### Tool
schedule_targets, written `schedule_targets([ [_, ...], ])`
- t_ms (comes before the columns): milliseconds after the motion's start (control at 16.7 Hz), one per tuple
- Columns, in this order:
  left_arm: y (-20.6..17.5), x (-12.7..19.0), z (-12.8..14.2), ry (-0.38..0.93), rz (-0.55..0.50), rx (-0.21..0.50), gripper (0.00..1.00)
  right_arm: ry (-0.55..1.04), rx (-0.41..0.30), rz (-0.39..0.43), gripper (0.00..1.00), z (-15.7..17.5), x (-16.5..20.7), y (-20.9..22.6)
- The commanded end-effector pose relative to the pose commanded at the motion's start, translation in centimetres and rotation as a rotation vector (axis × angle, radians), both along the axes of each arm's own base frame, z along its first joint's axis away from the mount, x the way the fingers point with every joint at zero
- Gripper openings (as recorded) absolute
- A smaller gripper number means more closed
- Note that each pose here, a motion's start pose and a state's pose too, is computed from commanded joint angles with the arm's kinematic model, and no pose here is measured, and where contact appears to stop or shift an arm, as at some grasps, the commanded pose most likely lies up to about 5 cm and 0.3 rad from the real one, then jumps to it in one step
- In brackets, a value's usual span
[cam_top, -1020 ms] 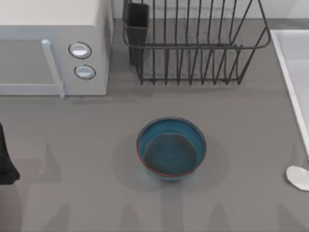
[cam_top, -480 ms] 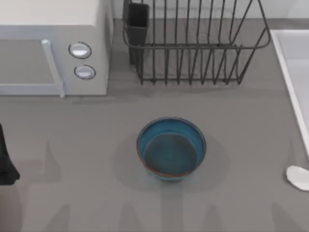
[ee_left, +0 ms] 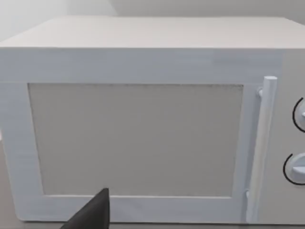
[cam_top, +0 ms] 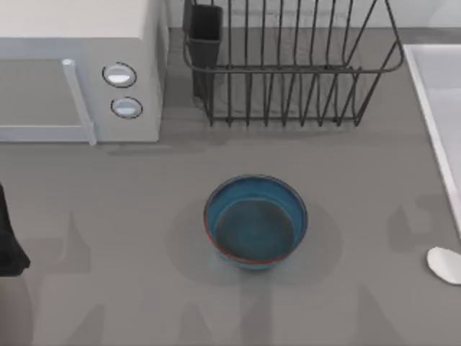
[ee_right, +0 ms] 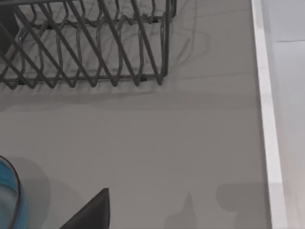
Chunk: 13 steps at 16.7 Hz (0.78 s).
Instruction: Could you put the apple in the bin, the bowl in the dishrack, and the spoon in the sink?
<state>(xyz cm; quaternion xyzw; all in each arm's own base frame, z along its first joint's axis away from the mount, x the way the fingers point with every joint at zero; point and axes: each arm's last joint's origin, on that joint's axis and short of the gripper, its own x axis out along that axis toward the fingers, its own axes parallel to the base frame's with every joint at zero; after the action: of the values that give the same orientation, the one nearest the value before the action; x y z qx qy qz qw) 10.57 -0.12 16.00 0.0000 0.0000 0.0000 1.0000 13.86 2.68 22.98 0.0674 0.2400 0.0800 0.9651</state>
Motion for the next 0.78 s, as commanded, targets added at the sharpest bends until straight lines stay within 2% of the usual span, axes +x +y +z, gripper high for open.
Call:
schedule_targets([
  [180,0.0,0.0,0.0,0.0,0.0,0.0,1.0,0.265,0.014,0.043,1.0,1.8,3.2,2.3],
  [360,0.0,0.0,0.0,0.0,0.0,0.0,1.0,0.527,-0.003,0.06,1.0,2.9,7.0,5.5],
  [600,0.0,0.0,0.0,0.0,0.0,0.0,1.0,0.812,-0.067,0.045,1.0,2.8,12.2,10.9],
  [780,0.0,0.0,0.0,0.0,0.0,0.0,1.0,0.955,-0.126,0.019,1.0,1.9,15.2,15.1],
])
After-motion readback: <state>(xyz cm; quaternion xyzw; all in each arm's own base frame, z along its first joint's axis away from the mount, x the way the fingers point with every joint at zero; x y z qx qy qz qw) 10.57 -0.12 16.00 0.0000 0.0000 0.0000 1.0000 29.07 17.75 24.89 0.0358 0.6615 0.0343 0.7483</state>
